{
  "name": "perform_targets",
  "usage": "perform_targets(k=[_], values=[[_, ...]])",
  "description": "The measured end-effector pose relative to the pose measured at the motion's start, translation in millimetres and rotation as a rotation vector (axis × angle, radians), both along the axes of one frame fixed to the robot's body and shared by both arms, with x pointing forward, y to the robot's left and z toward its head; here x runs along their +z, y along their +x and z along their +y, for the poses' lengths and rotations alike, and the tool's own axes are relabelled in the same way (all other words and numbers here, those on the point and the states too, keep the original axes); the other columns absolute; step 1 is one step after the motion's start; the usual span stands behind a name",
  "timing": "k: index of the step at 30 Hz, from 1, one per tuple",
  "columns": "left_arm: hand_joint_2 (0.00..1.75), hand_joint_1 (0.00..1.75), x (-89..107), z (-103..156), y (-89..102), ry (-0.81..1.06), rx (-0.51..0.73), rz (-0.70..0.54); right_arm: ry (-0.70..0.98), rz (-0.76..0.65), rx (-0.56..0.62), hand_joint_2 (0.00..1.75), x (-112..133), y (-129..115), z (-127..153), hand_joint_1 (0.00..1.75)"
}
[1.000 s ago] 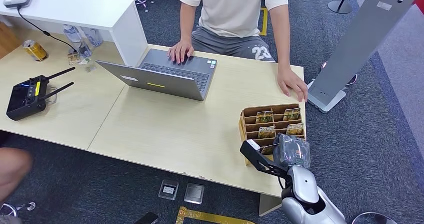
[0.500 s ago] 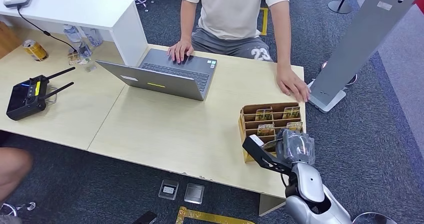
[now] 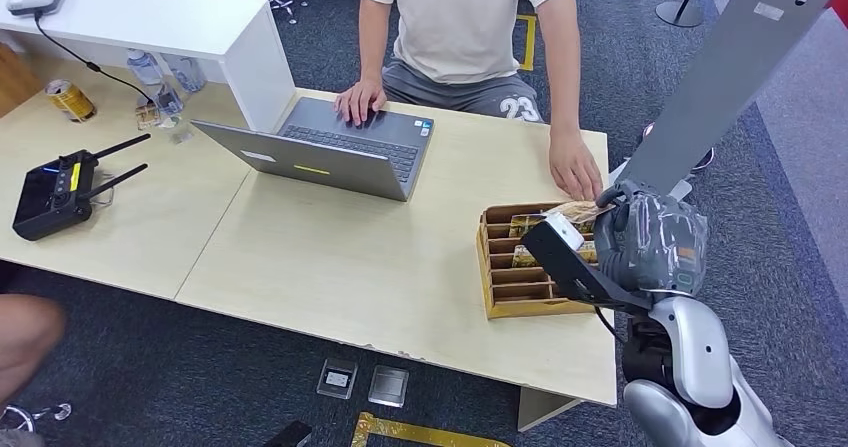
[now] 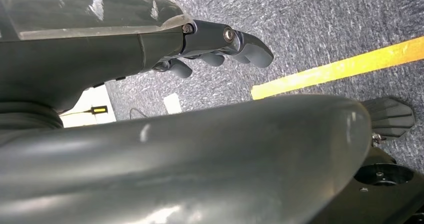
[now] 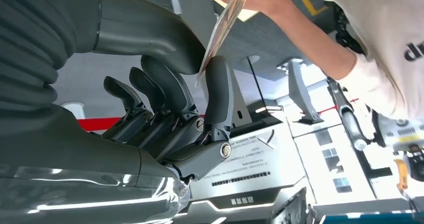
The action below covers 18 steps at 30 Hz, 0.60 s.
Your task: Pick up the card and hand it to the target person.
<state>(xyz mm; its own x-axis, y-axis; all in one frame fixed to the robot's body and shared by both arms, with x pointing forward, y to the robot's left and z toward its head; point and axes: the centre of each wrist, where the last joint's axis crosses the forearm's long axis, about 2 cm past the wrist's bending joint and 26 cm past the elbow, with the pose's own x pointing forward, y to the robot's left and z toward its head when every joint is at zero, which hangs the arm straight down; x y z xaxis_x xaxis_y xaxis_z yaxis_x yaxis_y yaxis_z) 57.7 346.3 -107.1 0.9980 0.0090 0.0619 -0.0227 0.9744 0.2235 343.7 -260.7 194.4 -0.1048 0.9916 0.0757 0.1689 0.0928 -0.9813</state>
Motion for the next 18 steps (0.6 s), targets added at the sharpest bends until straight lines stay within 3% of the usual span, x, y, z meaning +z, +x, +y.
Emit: perform_targets(k=[3,8,18], values=[[0.00,0.00,0.0,0,0.3,-0.004,-0.001,-0.001,0.028,-0.056,0.086,1.75,9,3,0,1.64],[0.00,0.00,0.0,0,0.8,-0.008,-0.007,0.000,0.114,-0.126,0.074,1.75,12,11,-1,1.64],[0.00,0.00,-0.1,-5,2.8,-0.020,-0.031,-0.016,0.319,-0.189,-0.164,1.75,-16,44,5,1.64]])
